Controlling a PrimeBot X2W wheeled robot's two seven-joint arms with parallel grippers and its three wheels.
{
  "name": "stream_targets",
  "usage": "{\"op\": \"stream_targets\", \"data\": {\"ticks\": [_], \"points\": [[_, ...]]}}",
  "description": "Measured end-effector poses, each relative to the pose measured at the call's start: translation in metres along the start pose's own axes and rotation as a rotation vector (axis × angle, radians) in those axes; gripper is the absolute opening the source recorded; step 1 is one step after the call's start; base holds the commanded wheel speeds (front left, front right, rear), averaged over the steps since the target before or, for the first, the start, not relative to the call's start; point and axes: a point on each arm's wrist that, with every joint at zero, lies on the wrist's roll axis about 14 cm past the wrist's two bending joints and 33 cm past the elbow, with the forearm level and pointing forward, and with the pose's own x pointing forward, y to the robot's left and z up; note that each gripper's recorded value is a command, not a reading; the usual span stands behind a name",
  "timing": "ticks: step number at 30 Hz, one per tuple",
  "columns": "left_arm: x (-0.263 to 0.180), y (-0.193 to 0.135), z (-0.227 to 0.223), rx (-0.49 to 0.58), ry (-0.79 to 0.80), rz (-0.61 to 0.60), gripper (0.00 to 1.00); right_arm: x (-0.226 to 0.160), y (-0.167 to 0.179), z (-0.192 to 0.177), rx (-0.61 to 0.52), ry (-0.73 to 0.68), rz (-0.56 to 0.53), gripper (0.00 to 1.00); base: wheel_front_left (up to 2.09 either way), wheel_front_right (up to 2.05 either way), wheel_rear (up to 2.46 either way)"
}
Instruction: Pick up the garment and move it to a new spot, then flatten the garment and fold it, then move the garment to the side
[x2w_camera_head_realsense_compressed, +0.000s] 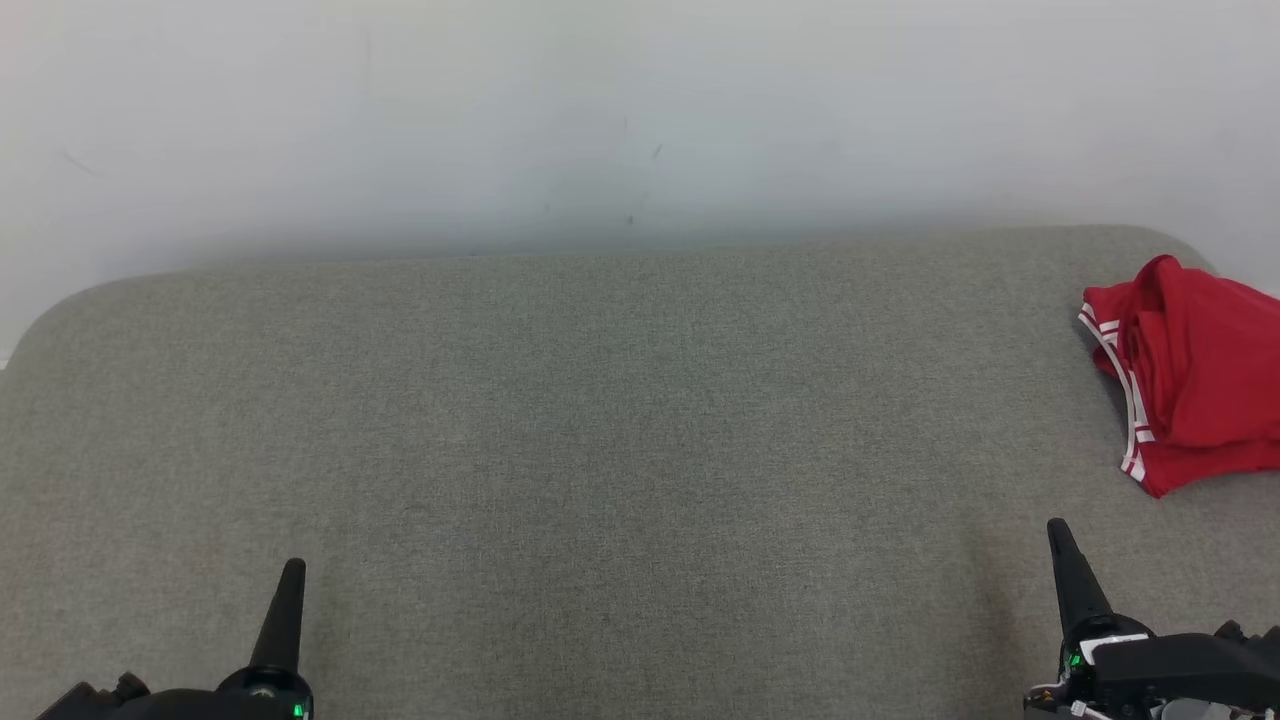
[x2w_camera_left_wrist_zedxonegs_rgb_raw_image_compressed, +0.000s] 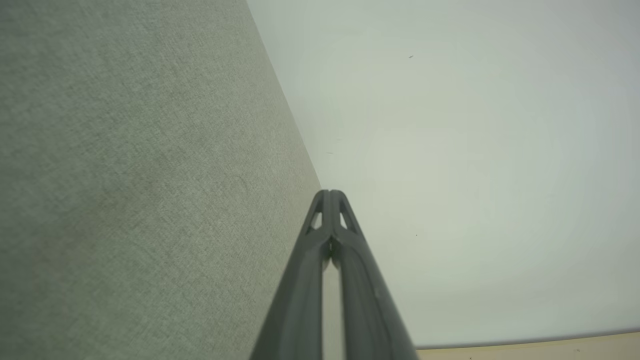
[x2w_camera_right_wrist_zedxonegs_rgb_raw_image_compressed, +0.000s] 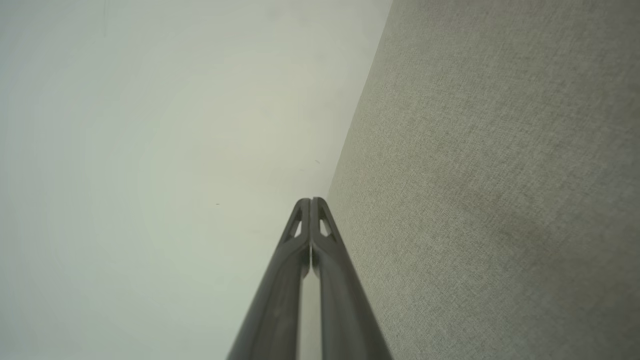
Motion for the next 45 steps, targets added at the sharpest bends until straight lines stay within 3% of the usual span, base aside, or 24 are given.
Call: {"op": "stream_targets", "data": {"ticks": [38,45], "points": [[0.008,-0.013,-0.002,-0.296,0.034,-0.052,0.00,0.006,0.010,0.005,0.272,0.001,0.037,0.00,0.00,0.00,0.00],[0.010,-0.015,-0.001,-0.307,0.033,-0.059,0.00,0.006,0.011,0.005,0.284,0.002,0.040,0.00,0.00,0.00,0.00]]}}
